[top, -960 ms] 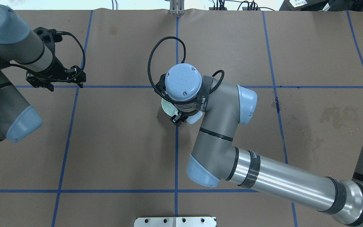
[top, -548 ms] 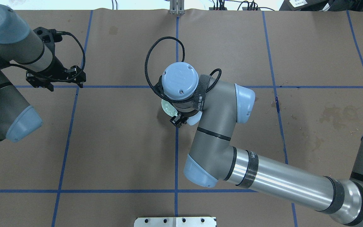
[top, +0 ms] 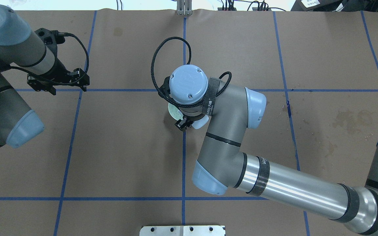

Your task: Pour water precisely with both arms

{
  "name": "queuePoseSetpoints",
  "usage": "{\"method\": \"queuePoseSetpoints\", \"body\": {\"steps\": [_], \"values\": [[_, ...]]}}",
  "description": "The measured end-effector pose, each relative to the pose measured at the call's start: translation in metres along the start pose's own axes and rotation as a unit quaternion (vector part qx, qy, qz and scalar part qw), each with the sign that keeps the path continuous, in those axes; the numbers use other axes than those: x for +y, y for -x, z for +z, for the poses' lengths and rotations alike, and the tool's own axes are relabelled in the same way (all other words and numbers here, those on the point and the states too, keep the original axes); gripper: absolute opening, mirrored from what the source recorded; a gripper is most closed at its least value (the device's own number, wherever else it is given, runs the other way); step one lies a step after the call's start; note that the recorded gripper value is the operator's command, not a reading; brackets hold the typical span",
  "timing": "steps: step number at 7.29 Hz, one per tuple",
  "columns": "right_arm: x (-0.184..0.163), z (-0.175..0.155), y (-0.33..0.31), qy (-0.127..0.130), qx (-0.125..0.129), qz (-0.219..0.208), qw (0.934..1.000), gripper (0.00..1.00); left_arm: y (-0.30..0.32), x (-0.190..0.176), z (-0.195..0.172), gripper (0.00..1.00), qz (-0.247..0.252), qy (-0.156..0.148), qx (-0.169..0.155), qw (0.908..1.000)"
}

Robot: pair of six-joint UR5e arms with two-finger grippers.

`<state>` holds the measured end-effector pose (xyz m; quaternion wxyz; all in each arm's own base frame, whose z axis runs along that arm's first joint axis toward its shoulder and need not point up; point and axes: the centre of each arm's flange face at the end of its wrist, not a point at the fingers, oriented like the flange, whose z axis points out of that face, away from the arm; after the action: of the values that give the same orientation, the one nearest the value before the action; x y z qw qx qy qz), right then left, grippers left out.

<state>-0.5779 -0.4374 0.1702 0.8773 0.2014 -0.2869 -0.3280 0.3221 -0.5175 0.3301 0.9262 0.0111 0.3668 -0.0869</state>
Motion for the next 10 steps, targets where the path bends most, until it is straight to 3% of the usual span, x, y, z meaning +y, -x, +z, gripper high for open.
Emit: {"method": "queuePoseSetpoints", "body": {"steps": [2, 4, 5, 6, 7, 9, 10], "values": [[0.016, 0.007, -0.012, -0.049, -0.02, 0.012, 0.9985, 0.0, 0.0, 0.0, 0.0, 1.0, 0.0, 0.0, 0.0, 1.0], [0.039, 0.003, -0.033, -0.127, -0.042, 0.046, 0.9899, 0.0, -0.001, 0.0, -0.001, 1.0, 0.0, -0.001, 0.001, 1.0], [0.049, -0.001, -0.042, -0.183, -0.044, 0.08, 0.9789, 0.0, -0.002, 0.001, -0.004, 1.0, 0.001, -0.002, 0.003, 1.0], [0.06, -0.004, -0.054, -0.242, -0.046, 0.115, 0.9624, 0.0, -0.004, 0.003, -0.009, 1.0, 0.002, -0.003, 0.007, 1.0], [0.076, -0.003, -0.07, -0.285, -0.032, 0.145, 0.9468, 0.0, -0.005, 0.004, -0.011, 1.0, 0.002, -0.003, 0.009, 1.0], [0.129, -0.002, -0.117, -0.339, 0.029, 0.222, 0.9139, 0.0, -0.007, 0.005, -0.013, 1.0, 0.003, -0.003, 0.011, 0.9999], [0.169, -0.004, -0.144, -0.351, 0.064, 0.256, 0.8983, 0.0, -0.007, 0.005, -0.014, 1.0, 0.003, -0.003, 0.012, 0.9999]]}}
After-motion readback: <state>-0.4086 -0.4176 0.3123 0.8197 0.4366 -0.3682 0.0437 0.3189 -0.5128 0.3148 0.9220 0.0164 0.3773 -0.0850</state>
